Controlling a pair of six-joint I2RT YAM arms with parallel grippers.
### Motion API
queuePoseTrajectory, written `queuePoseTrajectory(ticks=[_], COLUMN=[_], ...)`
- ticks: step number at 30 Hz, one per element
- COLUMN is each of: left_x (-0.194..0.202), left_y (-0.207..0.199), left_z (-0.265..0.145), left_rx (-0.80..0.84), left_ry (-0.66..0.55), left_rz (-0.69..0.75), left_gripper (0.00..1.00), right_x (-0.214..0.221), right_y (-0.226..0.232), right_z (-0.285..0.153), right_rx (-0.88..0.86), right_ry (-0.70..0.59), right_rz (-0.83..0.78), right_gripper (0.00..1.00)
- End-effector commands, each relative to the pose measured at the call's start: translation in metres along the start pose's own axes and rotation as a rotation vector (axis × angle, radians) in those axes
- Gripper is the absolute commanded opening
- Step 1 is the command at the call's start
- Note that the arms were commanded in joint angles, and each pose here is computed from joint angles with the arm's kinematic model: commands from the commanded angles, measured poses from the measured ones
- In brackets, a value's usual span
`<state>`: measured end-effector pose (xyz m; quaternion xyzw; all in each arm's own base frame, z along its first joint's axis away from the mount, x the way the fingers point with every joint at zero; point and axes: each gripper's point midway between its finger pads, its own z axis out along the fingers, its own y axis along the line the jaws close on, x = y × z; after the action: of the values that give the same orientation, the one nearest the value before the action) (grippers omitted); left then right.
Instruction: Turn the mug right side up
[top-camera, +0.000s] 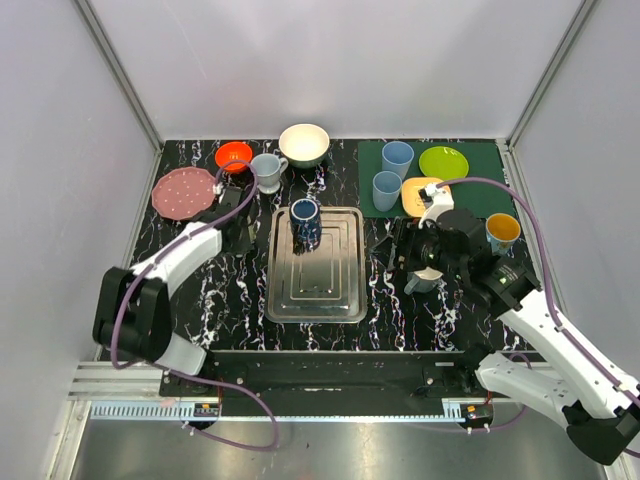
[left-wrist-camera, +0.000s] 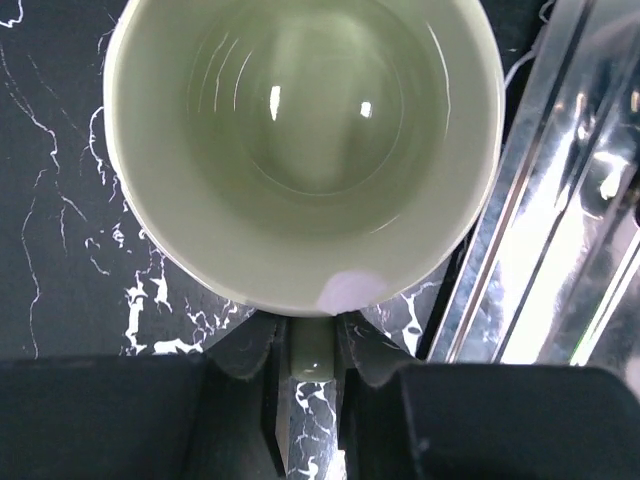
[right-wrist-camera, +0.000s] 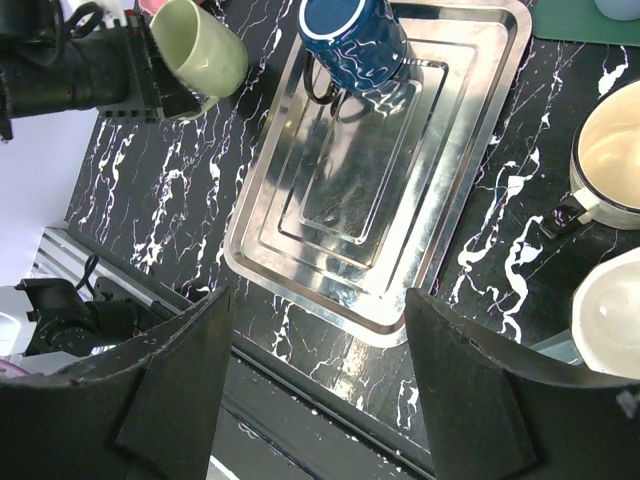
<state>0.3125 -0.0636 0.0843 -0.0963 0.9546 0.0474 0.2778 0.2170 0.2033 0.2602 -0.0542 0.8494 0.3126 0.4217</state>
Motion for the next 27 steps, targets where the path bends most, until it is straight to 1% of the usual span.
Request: queuePoseTrajectory(ticks=[1,8,9,12,15,16,17,19,20,23,24,26,27], left_x=[-0.064,-0.082,-0.089,-0.090,-0.087,-0.086,-0.086,-0.085,-0.086,-0.090,-0.098,-0.099,-0.101], left_y=[-0.015,-0.004,-0.006,-0.009,-0.008,-0.008,-0.007,-0.007,-0.007,-0.004,-0.003,-0.005,-0.005], left_z=[0.004,0.031,0.032,0.042,0.049,0.051,0.052,0.052,0.050,0.036,0.021,-0.001,-0.024], left_rx=[0.044,-0.002,0.004,-0.001,-0.013,-0.016,-0.018,-0.015,-0.014,-0.011,-0.001,0.029,0.062], left_ry=[-0.165,-0.141,-0.151,-0.129,-0.111,-0.105,-0.104,-0.103,-0.105,-0.128,-0.161,-0.191,-0.241], left_rz=[-0.061,-0.073,-0.073,-0.053,-0.050,-0.050,-0.052,-0.056,-0.057,-0.080,-0.103,-0.136,-0.152], left_gripper=[0.00,0.00,0.00,0.00,0.05,0.09,0.16,0.27,0.37,0.52,0.58,0.65,0.85], right_x=[-0.004,0.003,0.003,0.004,0.004,0.004,0.004,0.005,0.006,0.007,0.007,0.007,0.008], right_y=[0.002,0.000,-0.002,-0.005,-0.006,-0.006,-0.006,-0.007,-0.007,-0.006,-0.006,-0.006,-0.007], right_z=[-0.004,0.000,0.000,0.000,0.001,0.001,0.001,0.004,0.005,0.006,0.006,0.007,0.007], right_rx=[-0.012,-0.007,-0.002,0.013,0.019,0.019,0.021,0.024,0.025,0.020,0.021,0.019,0.022], right_ry=[-0.026,-0.006,-0.007,-0.004,-0.002,-0.002,0.000,0.006,0.010,0.017,0.016,0.016,0.020], right_rz=[-0.005,-0.003,-0.004,-0.011,-0.015,-0.015,-0.015,-0.018,-0.018,-0.016,-0.015,-0.017,-0.017], right_gripper=[0.73,0.73,0.73,0.73,0.73,0.73,0.73,0.73,0.73,0.73,0.73,0.73,0.73])
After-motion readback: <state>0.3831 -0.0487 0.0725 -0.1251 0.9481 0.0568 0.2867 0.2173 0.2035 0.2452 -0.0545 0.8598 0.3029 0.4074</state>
